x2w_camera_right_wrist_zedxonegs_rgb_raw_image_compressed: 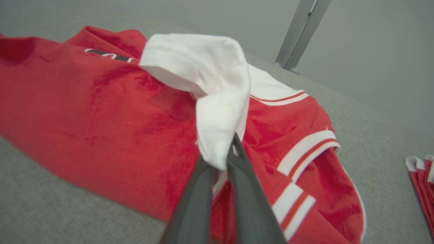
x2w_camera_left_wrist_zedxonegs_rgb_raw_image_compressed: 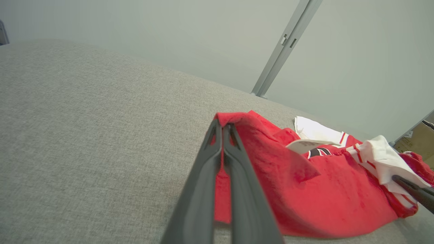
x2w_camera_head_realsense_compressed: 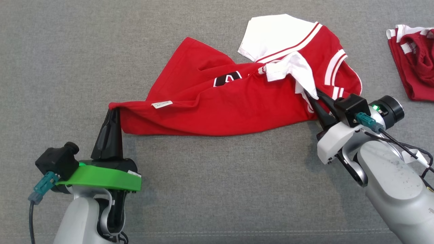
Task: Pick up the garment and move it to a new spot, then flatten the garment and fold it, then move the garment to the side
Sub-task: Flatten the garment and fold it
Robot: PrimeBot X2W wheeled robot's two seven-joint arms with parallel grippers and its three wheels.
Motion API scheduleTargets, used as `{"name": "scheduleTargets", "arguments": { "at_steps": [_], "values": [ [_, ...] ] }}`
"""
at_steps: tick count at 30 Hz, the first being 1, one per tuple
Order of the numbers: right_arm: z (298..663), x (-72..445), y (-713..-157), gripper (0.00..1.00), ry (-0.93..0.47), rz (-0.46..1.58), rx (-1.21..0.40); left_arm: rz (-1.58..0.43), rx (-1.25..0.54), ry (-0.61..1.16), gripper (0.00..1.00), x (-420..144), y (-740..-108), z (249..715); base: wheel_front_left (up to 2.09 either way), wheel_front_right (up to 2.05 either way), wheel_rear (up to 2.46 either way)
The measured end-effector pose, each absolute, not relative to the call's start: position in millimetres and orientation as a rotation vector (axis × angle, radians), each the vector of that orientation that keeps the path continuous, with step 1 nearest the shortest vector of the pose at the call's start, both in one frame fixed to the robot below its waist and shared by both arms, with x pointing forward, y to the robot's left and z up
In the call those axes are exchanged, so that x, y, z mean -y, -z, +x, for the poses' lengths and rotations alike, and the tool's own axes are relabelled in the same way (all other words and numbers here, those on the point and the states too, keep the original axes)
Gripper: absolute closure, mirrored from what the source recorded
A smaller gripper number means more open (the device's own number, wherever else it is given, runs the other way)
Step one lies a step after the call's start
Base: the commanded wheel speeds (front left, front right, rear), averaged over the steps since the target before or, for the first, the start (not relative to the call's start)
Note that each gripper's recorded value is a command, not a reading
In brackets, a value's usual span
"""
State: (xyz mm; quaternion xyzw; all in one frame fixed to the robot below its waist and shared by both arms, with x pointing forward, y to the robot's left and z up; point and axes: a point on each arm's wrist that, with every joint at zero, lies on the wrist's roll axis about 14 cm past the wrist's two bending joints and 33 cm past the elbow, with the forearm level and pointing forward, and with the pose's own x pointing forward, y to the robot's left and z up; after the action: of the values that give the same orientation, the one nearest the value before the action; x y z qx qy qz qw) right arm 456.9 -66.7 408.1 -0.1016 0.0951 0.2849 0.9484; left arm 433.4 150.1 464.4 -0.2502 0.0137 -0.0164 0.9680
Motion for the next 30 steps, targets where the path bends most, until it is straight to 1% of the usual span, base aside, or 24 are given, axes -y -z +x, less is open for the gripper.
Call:
{"name": "scheduleTargets", "arguments": {
  "at_steps": [1, 7, 14, 19, 24, 25, 26, 27, 29, 30],
  "values": [
    [457.9, 68.0, -408.7, 1.0, -0.571, -0.212, -0.189, -0.506, -0.028, 0.033, 1.0, -150.0, -464.4, 433.6, 0.0, 0.0, 0.0],
    [469.5, 75.0, -427.6, 1.0, -0.522, -0.211, -0.119, -0.507, -0.013, 0.028, 1.0, -152.5, -468.6, 434.7, 0.0, 0.0, 0.0],
    [481.5, 91.8, -475.5, 1.0, -0.434, -0.213, 0.025, -0.513, 0.046, 0.037, 1.0, -153.8, -488.0, 439.2, 0.0, 0.0, 0.0],
    [487.0, 121.4, -516.5, 1.0, -0.331, -0.231, 0.133, -0.522, 0.091, 0.062, 1.0, -148.2, -503.8, 443.3, 0.0, 0.0, 0.0],
    [484.2, 149.0, -563.0, 1.0, -0.24, -0.228, 0.251, -0.533, 0.145, 0.094, 1.0, -141.1, -523.3, 446.8, 0.0, 0.0, 0.0],
    [482.5, 152.4, -575.6, 0.95, -0.228, -0.225, 0.286, -0.535, 0.161, 0.095, 1.0, -141.9, -528.4, 447.5, 0.0, 0.0, 0.0],
    [480.3, 155.2, -587.1, 0.86, -0.219, -0.224, 0.317, -0.537, 0.179, 0.097, 1.0, -142.6, -534.5, 447.9, 0.0, 0.0, 0.0],
    [477.7, 157.4, -599.1, 0.83, -0.211, -0.224, 0.351, -0.538, 0.196, 0.1, 1.0, -142.9, -540.4, 448.1, 0.0, 0.0, 0.0],
    [470.2, 160.3, -627.4, 0.89, -0.197, -0.217, 0.434, -0.551, 0.245, 0.112, 1.0, -142.9, -556.9, 447.8, 0.0, 0.0, 0.0],
    [465.6, 161.0, -641.1, 0.96, -0.191, -0.217, 0.475, -0.556, 0.274, 0.115, 1.0, -144.4, -566.4, 447.3, 0.0, 0.0, 0.0]
  ]
}}
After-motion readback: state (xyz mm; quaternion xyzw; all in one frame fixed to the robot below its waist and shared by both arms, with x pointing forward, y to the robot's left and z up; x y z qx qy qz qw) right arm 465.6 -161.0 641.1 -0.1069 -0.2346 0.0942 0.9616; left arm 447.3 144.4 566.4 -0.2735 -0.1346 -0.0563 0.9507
